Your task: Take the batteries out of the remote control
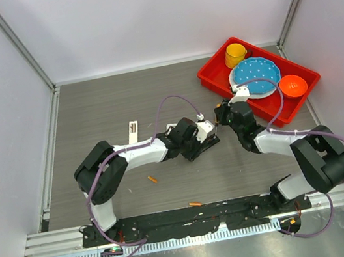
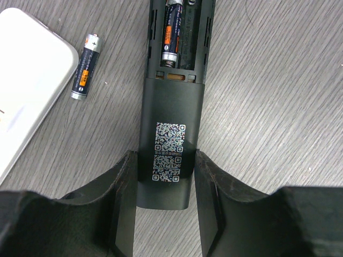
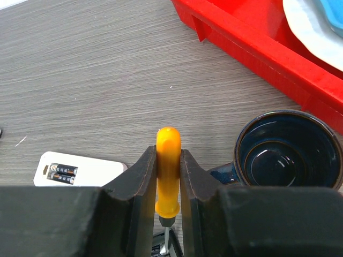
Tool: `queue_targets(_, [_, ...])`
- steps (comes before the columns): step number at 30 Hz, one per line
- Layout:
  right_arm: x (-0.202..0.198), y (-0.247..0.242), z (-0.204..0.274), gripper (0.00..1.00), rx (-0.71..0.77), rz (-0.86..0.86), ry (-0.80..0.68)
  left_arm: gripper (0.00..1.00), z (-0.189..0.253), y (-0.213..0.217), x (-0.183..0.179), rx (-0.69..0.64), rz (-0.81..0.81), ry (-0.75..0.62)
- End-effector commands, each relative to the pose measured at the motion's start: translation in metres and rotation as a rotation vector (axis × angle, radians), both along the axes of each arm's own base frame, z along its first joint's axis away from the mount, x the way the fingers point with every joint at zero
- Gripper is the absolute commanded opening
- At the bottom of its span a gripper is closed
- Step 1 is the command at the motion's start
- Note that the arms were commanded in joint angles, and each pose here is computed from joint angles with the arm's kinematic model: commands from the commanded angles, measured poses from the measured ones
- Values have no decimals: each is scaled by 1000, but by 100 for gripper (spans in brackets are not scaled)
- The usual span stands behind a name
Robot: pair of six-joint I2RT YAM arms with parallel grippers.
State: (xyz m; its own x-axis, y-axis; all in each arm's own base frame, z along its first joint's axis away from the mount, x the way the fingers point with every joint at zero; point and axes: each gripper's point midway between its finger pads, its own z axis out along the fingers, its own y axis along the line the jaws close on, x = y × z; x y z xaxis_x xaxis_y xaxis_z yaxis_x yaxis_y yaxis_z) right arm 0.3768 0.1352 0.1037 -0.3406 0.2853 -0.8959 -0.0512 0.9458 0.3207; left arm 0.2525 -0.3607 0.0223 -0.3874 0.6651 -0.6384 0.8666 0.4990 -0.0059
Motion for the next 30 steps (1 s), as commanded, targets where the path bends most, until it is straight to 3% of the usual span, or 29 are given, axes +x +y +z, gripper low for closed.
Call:
queue_targets(1, [11, 9, 22, 1, 43, 4, -64, 0, -40, 16, -53, 120, -81, 185])
queue_targets(9, [6, 21, 16, 1, 79, 58, -25, 0, -41, 18, -53, 126, -78, 187])
queue_targets(18, [7, -3, 30, 1, 42, -43, -105, 0, -41, 16, -52, 124, -77, 187])
queue_targets(30, [7, -7, 23, 1, 22, -64, -98, 0, -43, 17, -53, 130, -79, 192])
